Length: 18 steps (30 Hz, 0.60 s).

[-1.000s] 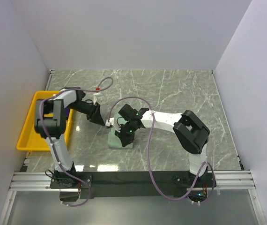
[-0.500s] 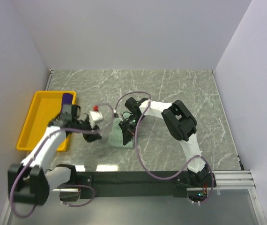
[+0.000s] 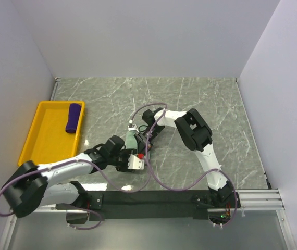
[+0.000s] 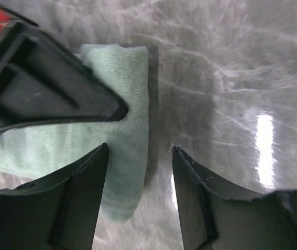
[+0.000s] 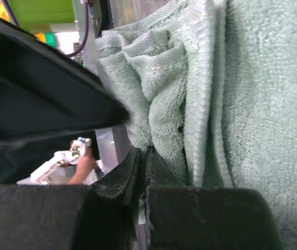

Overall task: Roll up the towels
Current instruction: Roll the towel

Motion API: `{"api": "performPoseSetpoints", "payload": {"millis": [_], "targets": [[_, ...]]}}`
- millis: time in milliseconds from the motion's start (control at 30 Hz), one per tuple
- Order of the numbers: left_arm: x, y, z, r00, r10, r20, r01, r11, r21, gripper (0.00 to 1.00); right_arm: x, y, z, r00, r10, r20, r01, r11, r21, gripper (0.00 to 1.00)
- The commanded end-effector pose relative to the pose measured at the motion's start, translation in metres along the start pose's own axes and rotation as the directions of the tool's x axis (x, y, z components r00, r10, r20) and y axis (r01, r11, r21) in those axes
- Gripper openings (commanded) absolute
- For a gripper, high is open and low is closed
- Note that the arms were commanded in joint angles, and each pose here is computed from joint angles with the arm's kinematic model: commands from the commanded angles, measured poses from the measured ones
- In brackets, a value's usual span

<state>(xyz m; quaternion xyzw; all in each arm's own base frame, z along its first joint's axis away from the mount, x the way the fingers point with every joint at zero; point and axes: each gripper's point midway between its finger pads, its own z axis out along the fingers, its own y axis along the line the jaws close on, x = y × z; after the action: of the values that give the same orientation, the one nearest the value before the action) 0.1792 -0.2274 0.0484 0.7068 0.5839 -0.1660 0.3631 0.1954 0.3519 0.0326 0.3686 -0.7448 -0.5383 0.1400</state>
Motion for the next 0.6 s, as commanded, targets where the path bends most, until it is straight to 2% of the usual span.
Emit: {"api": "performPoseSetpoints", "payload": {"millis": [0, 133, 167, 267, 300, 333, 367, 400, 433, 500, 567], "targets": [[0.006, 0.021, 0.014, 0.995, 0.089, -0.048, -0.093, 0.991, -0.094, 0.57, 0.011, -0.021, 0.001, 0.999, 0.026, -0.045, -0.024, 0.998, 0.058, 0.00], [0.018, 0.021, 0.023, 0.991, 0.072, -0.112, -0.079, 0.995, -0.059, 0.46, 0.011, -0.018, -0.001, 0.999, 0.017, -0.041, -0.015, 0.998, 0.061, 0.00], [0.025, 0.017, 0.026, 0.989, 0.058, -0.136, -0.063, 0.997, -0.035, 0.38, 0.012, -0.018, -0.002, 0.999, 0.019, -0.039, -0.017, 0.998, 0.061, 0.00], [0.035, 0.005, 0.028, 0.983, 0.028, -0.179, -0.025, 0.999, 0.022, 0.24, 0.011, -0.013, -0.003, 0.999, 0.009, -0.032, -0.008, 0.998, 0.056, 0.00], [0.036, 0.001, 0.028, 0.983, 0.021, -0.184, -0.014, 0.999, 0.040, 0.17, 0.010, -0.010, -0.004, 1.000, 0.005, -0.029, -0.004, 0.998, 0.057, 0.00], [0.030, 0.000, 0.029, 0.986, 0.011, -0.165, -0.001, 0.998, 0.064, 0.13, 0.008, -0.007, -0.006, 1.000, -0.001, -0.027, 0.003, 0.998, 0.062, 0.00], [0.033, -0.012, 0.025, 0.983, -0.003, -0.184, 0.025, 0.993, 0.119, 0.09, 0.008, -0.009, -0.009, 1.000, 0.001, -0.029, 0.001, 0.997, 0.082, 0.04], [0.031, -0.018, 0.024, 0.984, -0.010, -0.176, 0.038, 0.987, 0.155, 0.06, 0.004, -0.005, -0.015, 1.000, -0.013, -0.020, 0.015, 0.995, 0.096, 0.20], [0.024, -0.024, 0.022, 0.988, -0.024, -0.156, 0.054, 0.979, 0.195, 0.04, 0.000, -0.004, -0.021, 1.000, -0.025, -0.012, 0.026, 0.993, 0.118, 0.27], [0.028, -0.042, 0.015, 0.980, -0.054, -0.190, 0.106, 0.955, 0.277, 0.01, -0.009, -0.003, -0.043, 0.999, -0.040, 0.025, 0.035, 0.983, 0.182, 0.36], [0.026, -0.049, 0.013, 0.977, -0.086, -0.197, 0.149, 0.932, 0.331, 0.01, -0.024, -0.003, -0.068, 0.994, -0.055, 0.095, 0.031, 0.971, 0.238, 0.37]]}}
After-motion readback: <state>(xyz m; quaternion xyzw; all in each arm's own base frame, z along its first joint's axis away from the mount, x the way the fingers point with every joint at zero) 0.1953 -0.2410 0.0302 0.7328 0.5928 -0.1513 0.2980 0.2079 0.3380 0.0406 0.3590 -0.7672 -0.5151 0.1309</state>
